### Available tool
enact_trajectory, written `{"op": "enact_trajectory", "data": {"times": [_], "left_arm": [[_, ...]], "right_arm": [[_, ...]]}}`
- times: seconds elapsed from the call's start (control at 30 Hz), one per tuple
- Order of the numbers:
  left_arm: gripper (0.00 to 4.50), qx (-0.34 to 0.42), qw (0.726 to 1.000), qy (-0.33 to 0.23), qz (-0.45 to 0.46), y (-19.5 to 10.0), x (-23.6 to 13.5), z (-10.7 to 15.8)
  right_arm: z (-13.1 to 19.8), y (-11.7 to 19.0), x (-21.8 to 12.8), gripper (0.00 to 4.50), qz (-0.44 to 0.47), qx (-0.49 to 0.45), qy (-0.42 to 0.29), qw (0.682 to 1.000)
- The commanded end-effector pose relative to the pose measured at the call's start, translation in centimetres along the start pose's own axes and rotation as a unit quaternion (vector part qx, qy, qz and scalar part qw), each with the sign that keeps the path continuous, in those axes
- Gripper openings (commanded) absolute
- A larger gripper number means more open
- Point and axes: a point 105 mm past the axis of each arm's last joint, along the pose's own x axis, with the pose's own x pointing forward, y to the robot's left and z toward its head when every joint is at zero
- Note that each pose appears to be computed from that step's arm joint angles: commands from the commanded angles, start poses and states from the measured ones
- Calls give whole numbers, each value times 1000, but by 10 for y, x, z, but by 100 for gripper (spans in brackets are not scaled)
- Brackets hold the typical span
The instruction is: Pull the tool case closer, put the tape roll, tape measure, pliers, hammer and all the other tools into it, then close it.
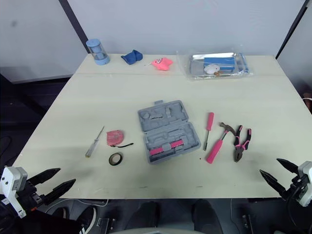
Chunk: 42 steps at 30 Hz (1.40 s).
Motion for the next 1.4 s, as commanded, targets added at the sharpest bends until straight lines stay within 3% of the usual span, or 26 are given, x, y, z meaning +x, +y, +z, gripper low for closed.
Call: {"op": "enact_trajectory", "data": {"times": [0.03, 0.53, 0.8, 0.97, 1.0, 1.07, 1.17, 1.33, 1.4], "left_arm": [[450, 15, 1000, -14, 5, 0, 2, 12], [450, 38, 998, -41, -26, -5, 30, 38], [450, 50, 995, -58, -63, -10, 49, 56], [450, 59, 987, -67, -130, -17, 81, 80], [400, 63, 986, -68, -137, -17, 85, 82], [342, 68, 984, -68, -149, -18, 95, 88], [214, 74, 980, -65, -171, -19, 109, 93], [7, 79, 977, -56, -192, -18, 125, 94], [0, 81, 976, -54, -196, -16, 130, 93]], "right_arm": [[6, -5, -3, 443, -8, -15, -11, 1000], [28, 5, 25, 443, 31, -38, -35, 998], [62, 18, 68, 443, 56, -52, -51, 996], [107, 47, 131, 443, 149, -99, -48, 983], [111, 49, 139, 450, 159, -104, -44, 981], [119, 57, 155, 450, 185, -115, -34, 975], [130, 64, 185, 376, 199, -117, -20, 973], [130, 74, 221, 157, 216, -140, 18, 966], [128, 75, 230, 51, 216, -147, 30, 965]]}}
